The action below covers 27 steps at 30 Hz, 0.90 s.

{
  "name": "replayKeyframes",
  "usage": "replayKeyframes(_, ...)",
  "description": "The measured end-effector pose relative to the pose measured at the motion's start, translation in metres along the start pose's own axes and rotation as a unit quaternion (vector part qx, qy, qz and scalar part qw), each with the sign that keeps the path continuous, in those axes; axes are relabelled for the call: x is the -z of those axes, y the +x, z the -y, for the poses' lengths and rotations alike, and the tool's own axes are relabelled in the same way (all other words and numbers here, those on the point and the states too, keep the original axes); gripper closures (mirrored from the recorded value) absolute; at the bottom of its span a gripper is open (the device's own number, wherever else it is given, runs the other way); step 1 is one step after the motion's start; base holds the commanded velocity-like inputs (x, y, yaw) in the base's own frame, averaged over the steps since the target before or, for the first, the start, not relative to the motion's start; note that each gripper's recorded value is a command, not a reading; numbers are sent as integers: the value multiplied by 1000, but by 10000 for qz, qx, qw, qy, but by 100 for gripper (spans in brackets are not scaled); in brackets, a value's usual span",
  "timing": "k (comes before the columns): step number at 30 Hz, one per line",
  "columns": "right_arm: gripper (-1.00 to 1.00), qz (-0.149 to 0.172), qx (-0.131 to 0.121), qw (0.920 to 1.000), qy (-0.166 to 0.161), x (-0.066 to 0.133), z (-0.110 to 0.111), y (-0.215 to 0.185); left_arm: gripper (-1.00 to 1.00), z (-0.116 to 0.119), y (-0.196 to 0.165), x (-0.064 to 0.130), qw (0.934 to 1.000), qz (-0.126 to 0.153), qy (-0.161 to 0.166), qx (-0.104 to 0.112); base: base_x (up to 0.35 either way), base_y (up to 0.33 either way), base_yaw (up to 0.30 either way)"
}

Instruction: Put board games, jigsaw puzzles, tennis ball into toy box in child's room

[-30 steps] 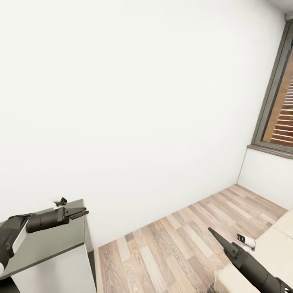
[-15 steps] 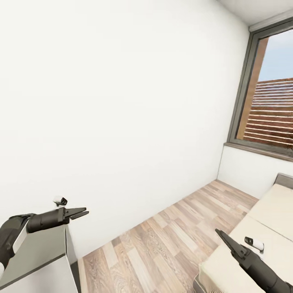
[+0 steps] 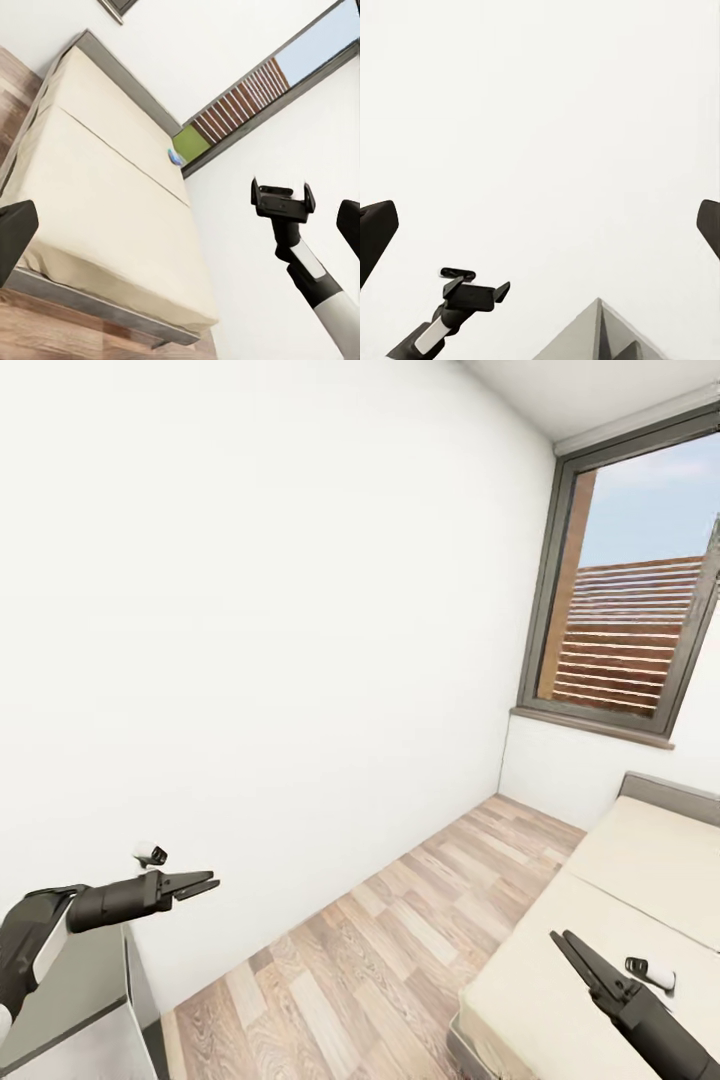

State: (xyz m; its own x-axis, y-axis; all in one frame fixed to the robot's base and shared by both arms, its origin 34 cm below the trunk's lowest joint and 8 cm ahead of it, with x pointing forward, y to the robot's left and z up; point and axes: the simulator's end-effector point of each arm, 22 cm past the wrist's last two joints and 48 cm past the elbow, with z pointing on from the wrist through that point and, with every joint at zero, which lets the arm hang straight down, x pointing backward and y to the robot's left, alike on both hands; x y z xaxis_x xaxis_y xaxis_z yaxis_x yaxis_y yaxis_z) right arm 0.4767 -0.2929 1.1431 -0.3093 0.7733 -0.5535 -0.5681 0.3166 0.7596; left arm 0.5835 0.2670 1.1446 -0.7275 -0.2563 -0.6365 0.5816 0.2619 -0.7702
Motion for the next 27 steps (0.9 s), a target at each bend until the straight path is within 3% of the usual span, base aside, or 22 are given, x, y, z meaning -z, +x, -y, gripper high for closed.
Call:
replayKeyframes(13,-100,-12,-164,9998,97,3,9,3,-100,-5,7,-4,9999,-103,-17,64,-55,-122,-105)
replayKeyframes(21,-100,-1,-449,9987,235,9,26,12,-100,-8,8,-4,9999,-113,-21,91,-1,-27,-230)
replayKeyframes(27,-100,0,-505,9984,262,10,29,14,-100,-8,9,-6,9999,-119,-6,100,-62,-99,-272)
